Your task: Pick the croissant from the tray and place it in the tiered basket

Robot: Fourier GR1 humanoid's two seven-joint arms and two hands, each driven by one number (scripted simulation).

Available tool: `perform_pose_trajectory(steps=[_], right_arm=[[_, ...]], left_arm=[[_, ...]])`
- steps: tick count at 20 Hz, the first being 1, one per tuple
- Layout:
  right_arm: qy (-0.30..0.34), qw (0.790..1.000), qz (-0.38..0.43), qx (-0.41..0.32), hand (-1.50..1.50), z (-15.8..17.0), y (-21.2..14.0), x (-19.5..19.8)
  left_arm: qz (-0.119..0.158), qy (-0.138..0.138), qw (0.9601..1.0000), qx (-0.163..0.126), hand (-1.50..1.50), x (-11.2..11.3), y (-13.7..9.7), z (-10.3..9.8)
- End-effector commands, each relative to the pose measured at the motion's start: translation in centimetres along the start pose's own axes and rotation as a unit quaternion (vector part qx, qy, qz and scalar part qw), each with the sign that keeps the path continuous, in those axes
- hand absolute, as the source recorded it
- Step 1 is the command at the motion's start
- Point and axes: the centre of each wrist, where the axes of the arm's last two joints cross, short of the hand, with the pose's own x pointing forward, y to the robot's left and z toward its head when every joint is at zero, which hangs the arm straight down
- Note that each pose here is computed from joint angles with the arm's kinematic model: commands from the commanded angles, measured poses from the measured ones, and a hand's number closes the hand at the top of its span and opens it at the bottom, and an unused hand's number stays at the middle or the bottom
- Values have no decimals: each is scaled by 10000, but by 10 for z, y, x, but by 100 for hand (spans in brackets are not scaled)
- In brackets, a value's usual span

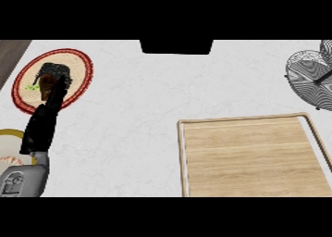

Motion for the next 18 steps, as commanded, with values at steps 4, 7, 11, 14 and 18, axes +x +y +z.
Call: perform_pose_trajectory(steps=[4,7,11,14,18], right_arm=[[302,9975,-544,343,-150,5,24,-39],[295,9924,-1197,-37,-150,3,24,-14],[137,9858,-1558,-607,-150,1,1,-37],[64,9787,-1822,-941,-150,0,-13,-42],[364,9714,-2010,-1214,-150,-3,-52,-44]], left_arm=[[-61,-45,10000,19,0,6,-4,-3],[-29,-3,10000,-63,0,-11,5,1],[-87,-49,9999,47,0,1,-6,-7],[21,51,10000,-17,0,-13,6,10],[-46,86,9999,80,0,-2,-3,0]])
